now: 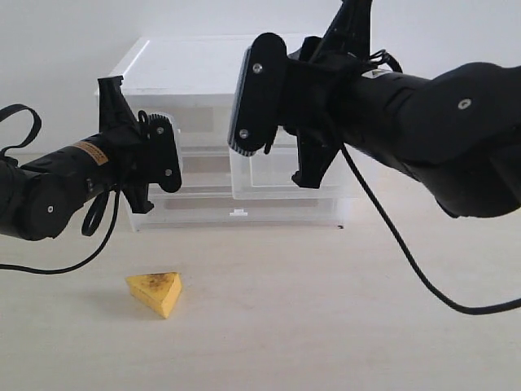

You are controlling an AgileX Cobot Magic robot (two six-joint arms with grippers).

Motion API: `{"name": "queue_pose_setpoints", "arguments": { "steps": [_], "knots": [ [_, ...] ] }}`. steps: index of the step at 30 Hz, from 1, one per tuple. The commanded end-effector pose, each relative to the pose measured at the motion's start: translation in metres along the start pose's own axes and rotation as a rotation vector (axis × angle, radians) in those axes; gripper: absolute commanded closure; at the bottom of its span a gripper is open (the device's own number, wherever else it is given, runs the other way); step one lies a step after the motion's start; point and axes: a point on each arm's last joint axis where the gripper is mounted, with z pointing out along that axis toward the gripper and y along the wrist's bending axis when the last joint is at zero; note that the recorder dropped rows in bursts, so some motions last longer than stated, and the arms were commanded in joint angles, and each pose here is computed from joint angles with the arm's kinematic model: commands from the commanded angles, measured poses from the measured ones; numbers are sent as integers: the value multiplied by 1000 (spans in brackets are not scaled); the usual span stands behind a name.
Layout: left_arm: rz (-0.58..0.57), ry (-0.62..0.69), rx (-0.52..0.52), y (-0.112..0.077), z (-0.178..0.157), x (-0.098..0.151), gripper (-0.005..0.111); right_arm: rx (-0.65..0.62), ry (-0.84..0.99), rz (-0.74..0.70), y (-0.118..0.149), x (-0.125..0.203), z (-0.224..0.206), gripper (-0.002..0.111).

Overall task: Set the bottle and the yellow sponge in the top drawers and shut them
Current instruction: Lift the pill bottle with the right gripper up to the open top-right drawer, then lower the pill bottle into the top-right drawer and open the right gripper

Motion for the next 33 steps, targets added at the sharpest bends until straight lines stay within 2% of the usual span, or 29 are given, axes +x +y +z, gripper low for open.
{"name": "queue_pose_setpoints", "arguments": {
  "steps": [1,5,23,25,28,33],
  "knots": [
    [-44,6,-172,22,4,3,103,-28,6,-30,5,5,10,108],
    [-44,6,-168,22,4,3,103,-49,35,-42,12,14,18,108],
    [-45,7,-161,21,4,3,103,-53,57,-54,11,24,23,108],
    [-45,7,-161,21,4,3,103,-62,59,-57,14,25,25,103],
    [-45,7,-161,21,4,3,103,-69,60,-59,16,25,26,87],
    [-45,7,-161,21,4,3,103,-73,58,-59,16,25,26,85]
  ]
}}
